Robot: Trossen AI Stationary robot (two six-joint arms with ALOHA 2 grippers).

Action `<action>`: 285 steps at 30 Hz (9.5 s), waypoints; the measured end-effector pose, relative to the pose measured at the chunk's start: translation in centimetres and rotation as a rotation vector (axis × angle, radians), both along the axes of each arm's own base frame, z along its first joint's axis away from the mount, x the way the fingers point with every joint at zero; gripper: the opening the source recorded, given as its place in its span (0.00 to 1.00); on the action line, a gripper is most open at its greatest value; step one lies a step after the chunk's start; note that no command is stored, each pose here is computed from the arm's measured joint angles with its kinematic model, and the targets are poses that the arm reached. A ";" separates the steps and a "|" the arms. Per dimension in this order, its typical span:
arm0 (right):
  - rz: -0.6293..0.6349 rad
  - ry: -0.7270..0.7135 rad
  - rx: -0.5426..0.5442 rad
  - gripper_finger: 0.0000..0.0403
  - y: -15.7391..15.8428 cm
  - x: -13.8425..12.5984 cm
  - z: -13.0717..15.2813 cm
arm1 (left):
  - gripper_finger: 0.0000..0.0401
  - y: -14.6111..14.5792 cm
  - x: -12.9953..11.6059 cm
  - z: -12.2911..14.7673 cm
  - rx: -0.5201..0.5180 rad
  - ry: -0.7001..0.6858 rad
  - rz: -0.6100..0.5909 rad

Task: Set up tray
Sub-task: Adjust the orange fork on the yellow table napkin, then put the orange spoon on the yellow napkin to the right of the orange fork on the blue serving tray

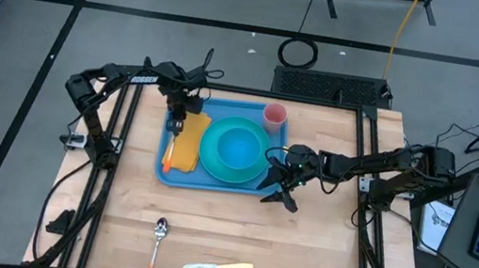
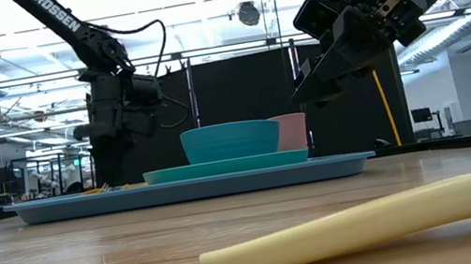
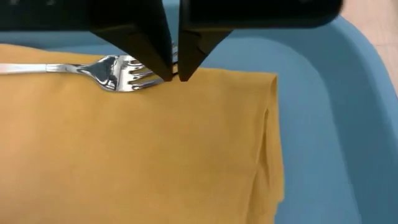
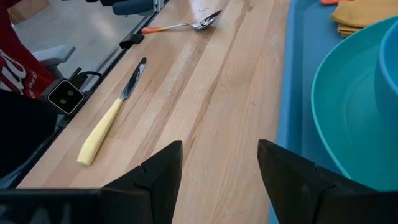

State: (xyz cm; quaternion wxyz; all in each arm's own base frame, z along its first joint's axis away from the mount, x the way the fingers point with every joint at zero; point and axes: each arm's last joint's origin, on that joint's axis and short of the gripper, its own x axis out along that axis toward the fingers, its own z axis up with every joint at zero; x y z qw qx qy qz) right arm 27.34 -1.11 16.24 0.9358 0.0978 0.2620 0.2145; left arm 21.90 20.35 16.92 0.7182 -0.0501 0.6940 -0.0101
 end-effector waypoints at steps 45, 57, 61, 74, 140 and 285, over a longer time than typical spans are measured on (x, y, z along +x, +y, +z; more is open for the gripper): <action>0.002 -0.010 -0.004 0.49 0.0 0.0 0.1 | 0.00 0.5 1.9 1.9 0.106 -0.054 -0.108; 0.002 -0.010 -0.004 0.49 0.0 0.0 0.1 | 0.00 0.6 1.8 1.9 0.091 -0.077 -0.084; 0.001 -0.010 -0.004 0.49 0.0 0.0 0.1 | 0.01 0.8 1.9 1.9 0.115 -0.066 -0.081; 0.000 -0.010 -0.002 0.49 0.0 0.0 0.1 | 0.05 0.6 1.6 3.1 0.194 -0.048 0.152; -0.104 0.002 0.186 0.49 11.2 6.8 3.1 | 0.06 -34.1 -5.2 2.9 0.447 -1.324 0.436; -0.106 0.123 0.177 0.41 15.2 28.1 -7.3 | 0.06 -35.3 -6.1 2.5 0.433 -1.343 0.395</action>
